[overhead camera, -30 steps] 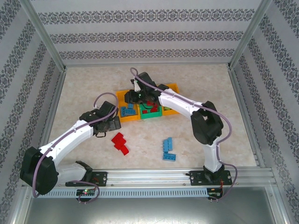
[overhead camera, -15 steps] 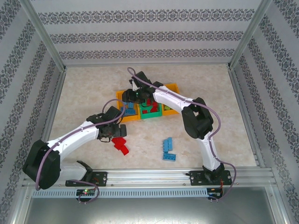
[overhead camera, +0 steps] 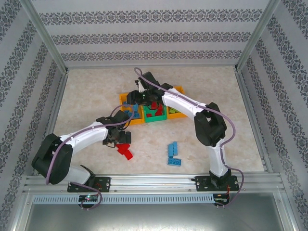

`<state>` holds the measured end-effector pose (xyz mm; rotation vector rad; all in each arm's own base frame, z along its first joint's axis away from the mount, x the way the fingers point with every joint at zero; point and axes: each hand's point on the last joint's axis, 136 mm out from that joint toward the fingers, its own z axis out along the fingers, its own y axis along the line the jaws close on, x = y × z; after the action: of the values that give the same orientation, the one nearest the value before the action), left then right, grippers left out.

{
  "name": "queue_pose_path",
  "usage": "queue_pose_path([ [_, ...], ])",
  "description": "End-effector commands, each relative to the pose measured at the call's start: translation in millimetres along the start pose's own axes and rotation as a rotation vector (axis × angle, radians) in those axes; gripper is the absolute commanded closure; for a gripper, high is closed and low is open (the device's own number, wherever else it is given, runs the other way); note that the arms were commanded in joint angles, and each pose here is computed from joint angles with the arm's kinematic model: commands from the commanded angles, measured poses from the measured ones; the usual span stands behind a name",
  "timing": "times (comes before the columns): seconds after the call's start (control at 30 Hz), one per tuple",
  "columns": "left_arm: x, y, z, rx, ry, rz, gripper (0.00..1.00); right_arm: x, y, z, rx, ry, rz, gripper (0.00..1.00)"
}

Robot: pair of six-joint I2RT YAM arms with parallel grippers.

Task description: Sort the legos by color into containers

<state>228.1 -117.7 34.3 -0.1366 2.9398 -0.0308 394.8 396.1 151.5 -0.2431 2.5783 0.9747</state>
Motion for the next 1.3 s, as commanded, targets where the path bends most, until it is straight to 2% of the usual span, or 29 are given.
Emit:
queue_pose_path([
  [0.0,-8,-10,-2,0.015,-0.013,0.043,0.09,-7,0,-19,0.007,-0.041,-0.019,0.40],
  [0.1,-8,-9,1,0.001,-0.008,0.044,0.11,-9,-3,-24,0.012,-0.049,-0.014,0.40],
  [0.4,-13,-2,7,-0.045,-0.028,-0.013,0.29,-10,-19,-48,0.048,-0.086,-0.004,0.39],
  [0.93,-11,4,13,-0.067,-0.030,-0.072,0.50,8,-47,-80,0.120,-0.112,-0.003,0.38],
  [1.2,-11,6,14,-0.074,-0.029,-0.053,0.69,20,-71,-101,0.182,-0.128,0.004,0.38],
  [1.27,-12,8,12,-0.084,-0.035,-0.051,0.71,23,-79,-110,0.206,-0.141,0.001,0.38],
])
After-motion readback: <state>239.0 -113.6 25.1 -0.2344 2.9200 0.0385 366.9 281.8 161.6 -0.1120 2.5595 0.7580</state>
